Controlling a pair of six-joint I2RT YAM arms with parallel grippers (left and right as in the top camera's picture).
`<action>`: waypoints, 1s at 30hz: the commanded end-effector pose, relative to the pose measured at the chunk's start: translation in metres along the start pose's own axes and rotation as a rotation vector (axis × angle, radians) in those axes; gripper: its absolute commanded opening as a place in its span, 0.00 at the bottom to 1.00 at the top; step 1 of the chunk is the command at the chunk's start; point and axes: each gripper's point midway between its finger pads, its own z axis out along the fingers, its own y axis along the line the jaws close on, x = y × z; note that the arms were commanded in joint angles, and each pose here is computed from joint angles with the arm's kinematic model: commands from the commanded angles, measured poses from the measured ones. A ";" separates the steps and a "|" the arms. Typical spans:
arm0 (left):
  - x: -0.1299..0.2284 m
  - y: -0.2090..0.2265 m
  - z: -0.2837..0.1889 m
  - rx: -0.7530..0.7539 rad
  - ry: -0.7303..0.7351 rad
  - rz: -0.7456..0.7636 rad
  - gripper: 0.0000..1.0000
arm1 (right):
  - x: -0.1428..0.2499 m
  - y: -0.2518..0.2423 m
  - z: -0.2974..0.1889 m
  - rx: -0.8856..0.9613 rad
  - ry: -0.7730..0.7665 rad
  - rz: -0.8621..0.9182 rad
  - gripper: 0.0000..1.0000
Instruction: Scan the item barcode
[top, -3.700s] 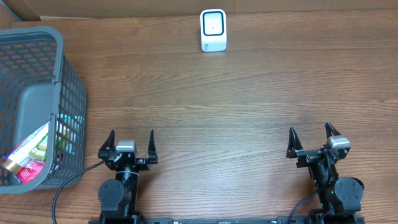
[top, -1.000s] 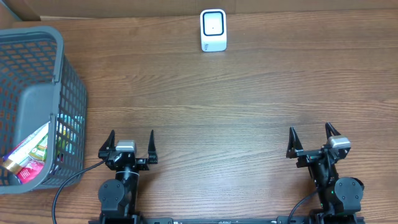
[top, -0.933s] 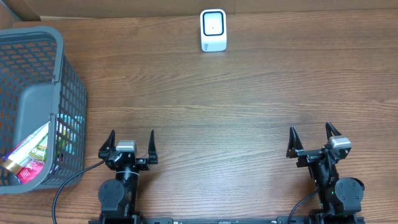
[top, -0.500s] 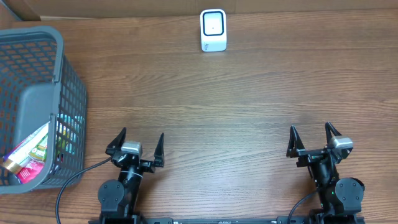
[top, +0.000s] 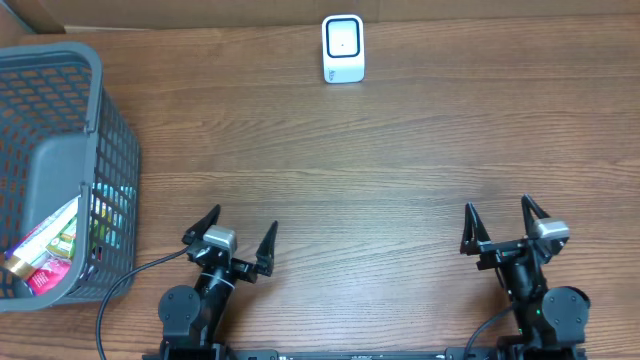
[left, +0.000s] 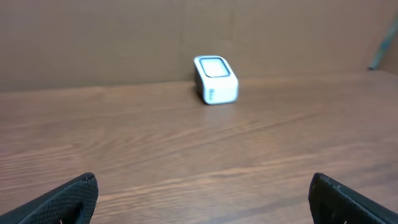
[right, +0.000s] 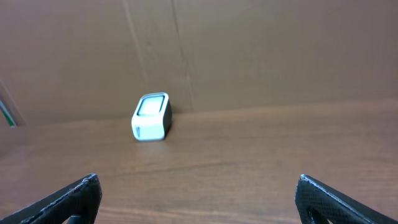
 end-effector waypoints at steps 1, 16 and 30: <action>-0.016 -0.016 -0.004 0.083 -0.022 0.001 1.00 | -0.048 0.012 -0.011 -0.027 -0.092 -0.010 1.00; -0.134 -0.026 -0.029 0.065 -0.067 0.017 1.00 | -0.133 0.030 -0.045 -0.031 -0.123 -0.013 1.00; -0.252 -0.002 -0.030 -0.113 0.239 0.009 1.00 | -0.157 0.050 -0.018 -0.094 0.137 0.020 1.00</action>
